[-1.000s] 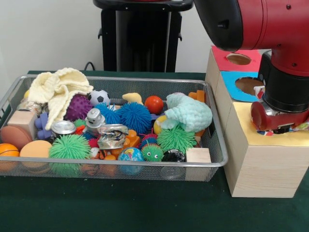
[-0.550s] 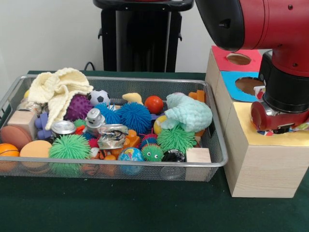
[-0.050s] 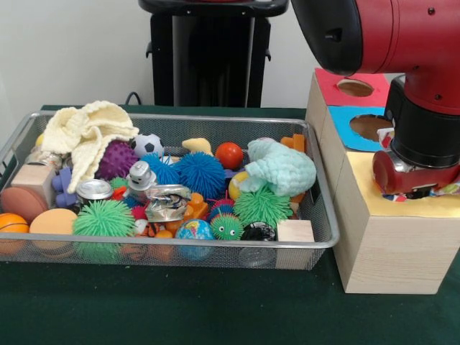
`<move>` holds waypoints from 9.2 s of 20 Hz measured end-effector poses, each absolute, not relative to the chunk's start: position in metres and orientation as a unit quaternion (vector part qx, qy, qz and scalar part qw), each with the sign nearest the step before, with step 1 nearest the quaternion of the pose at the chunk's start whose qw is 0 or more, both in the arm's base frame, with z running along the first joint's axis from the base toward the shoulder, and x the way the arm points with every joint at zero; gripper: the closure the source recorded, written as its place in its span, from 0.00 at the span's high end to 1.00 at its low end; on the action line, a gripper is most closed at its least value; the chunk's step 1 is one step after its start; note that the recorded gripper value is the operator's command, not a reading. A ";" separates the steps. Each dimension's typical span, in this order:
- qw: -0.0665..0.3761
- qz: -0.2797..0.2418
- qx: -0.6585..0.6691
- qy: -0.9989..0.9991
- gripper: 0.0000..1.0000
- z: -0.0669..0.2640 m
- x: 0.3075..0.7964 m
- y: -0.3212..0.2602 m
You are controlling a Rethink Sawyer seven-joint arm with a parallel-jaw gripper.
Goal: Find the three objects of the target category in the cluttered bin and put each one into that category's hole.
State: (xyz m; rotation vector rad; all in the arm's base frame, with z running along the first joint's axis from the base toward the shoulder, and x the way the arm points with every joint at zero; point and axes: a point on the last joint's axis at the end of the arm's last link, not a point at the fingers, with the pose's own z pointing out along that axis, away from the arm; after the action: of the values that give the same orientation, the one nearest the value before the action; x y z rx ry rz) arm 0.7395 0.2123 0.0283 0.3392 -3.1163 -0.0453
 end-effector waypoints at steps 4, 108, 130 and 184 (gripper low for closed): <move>0.004 -0.013 0.105 -0.994 1.00 0.027 0.739 0.212; -0.064 -0.001 0.090 -0.994 1.00 0.031 0.719 0.212; -0.066 -0.001 0.080 -0.995 1.00 0.060 0.710 0.210; -0.039 -0.010 0.074 -0.996 1.00 0.132 0.695 0.214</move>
State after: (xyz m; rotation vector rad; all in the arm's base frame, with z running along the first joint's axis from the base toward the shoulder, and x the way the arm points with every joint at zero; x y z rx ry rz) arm 0.6953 0.2138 0.1319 0.2390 -3.2114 -0.0315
